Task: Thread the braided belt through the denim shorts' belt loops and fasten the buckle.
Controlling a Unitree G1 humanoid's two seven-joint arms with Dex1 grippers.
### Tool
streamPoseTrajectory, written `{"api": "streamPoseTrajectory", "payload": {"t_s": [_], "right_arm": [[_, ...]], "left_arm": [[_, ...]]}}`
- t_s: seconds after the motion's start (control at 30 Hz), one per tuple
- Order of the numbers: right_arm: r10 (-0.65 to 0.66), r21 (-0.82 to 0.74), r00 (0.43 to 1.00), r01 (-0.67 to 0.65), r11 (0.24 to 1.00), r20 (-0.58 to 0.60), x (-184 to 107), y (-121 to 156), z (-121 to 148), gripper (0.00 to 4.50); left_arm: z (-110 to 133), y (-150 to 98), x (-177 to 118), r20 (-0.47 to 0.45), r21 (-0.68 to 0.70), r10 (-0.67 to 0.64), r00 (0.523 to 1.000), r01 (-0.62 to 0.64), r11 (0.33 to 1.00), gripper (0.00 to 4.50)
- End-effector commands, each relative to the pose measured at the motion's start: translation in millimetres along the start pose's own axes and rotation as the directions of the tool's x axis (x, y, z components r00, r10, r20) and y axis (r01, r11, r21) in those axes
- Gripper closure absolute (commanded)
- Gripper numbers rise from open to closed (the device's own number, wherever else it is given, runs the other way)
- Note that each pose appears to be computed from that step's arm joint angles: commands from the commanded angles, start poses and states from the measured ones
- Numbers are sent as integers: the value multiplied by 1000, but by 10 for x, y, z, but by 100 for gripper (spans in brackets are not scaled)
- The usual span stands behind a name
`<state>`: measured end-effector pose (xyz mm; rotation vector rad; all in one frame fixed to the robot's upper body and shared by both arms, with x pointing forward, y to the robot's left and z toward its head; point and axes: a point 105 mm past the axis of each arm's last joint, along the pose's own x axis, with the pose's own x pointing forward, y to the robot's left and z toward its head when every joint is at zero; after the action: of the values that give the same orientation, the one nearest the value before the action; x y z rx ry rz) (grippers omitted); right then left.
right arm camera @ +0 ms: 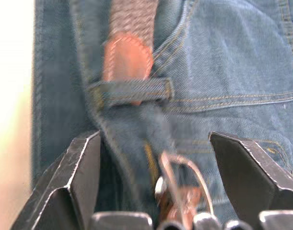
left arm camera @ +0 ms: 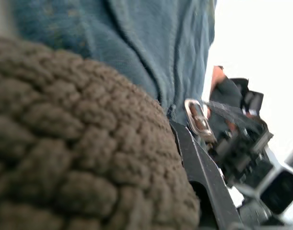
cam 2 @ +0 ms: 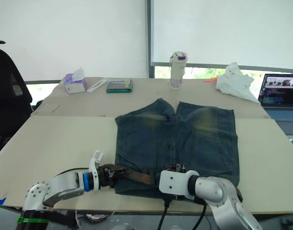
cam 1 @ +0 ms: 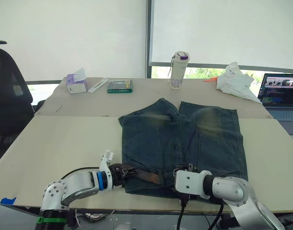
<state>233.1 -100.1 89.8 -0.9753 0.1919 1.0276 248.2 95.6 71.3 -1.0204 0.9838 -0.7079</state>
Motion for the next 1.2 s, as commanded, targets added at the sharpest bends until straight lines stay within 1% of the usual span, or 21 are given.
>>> {"api": "streamPoseTrajectory", "payload": {"t_s": [0.03, 0.13, 0.17, 0.27, 0.37, 0.47, 0.6, 0.67, 0.77, 0.83, 0.9, 0.97, 1.0, 1.03, 1.07, 1.13, 1.2], "right_arm": [[-56, 7, 998, 56, 998, 6, 40, -98, 34, 60], [-48, 1, 999, 48, 999, -3, 79, -91, 15, 60], [-60, 8, 998, 60, 998, -4, 93, -113, 11, 60], [-119, 57, 993, 119, 991, 0, 142, -234, 22, 60], [-170, 75, 986, 169, 983, 1, 217, -408, 50, 60], [-223, 94, 975, 221, 971, 10, 275, -594, 103, 60], [-263, 108, 965, 259, 960, 24, 361, -755, 170, 60], [-274, 116, 961, 268, 956, 36, 399, -811, 204, 60], [-315, 122, 949, 309, 943, 27, 464, -942, 208, 60], [-285, 172, 957, 273, 947, 53, 497, -911, 257, 60], [-184, 231, 978, 157, 960, 102, 478, -735, 334, 60], [-110, 313, 982, 58, 948, 152, 402, -596, 390, 60], [-84, 336, 982, 23, 941, 169, 347, -546, 402, 34], [-69, 341, 983, 6, 940, 172, 294, -511, 399, 7], [-59, 339, 984, -1, 941, 168, 246, -483, 391, 3], [-118, 379, 984, 59, 924, 136, 148, -504, 346, 3], [-137, 401, 984, 81, 913, 114, 67, -486, 318, 3]], "left_arm": [[-78, -69, 177, -36, -38, -46, 998, 45, 998, 450], [-57, -153, 265, -37, -37, -65, 997, 63, 997, 450], [-9, -180, 283, -18, -39, -63, 998, 63, 997, 450], [220, -179, 290, 70, -76, -15, 997, 21, 997, 450], [419, -298, 281, 100, -42, -3, 995, 7, 999, 450], [638, -335, 230, 155, -41, 57, 986, -51, 998, 450], [731, -381, 178, 157, -3, 69, 985, -70, 998, 450], [848, -362, 172, 189, -18, 80, 979, -78, 997, 450], [1045, -350, 231, 226, 16, 90, 970, -96, 995, 450], [1154, -402, 295, 222, 41, 79, 972, -91, 995, 450], [1147, -444, 292, 177, 54, 65, 982, -76, 996, 450], [1065, -435, 239, 121, 75, 64, 991, -73, 994, 450], [1018, -414, 203, 107, 75, 68, 992, -76, 994, 450], [982, -402, 169, 107, 68, 67, 992, -75, 995, 450], [946, -391, 137, 112, 59, 68, 991, -75, 995, 450], [788, -352, 82, 136, 37, 72, 988, -78, 996, 450], [663, -312, 52, 160, 32, 91, 983, -98, 995, 450]]}}
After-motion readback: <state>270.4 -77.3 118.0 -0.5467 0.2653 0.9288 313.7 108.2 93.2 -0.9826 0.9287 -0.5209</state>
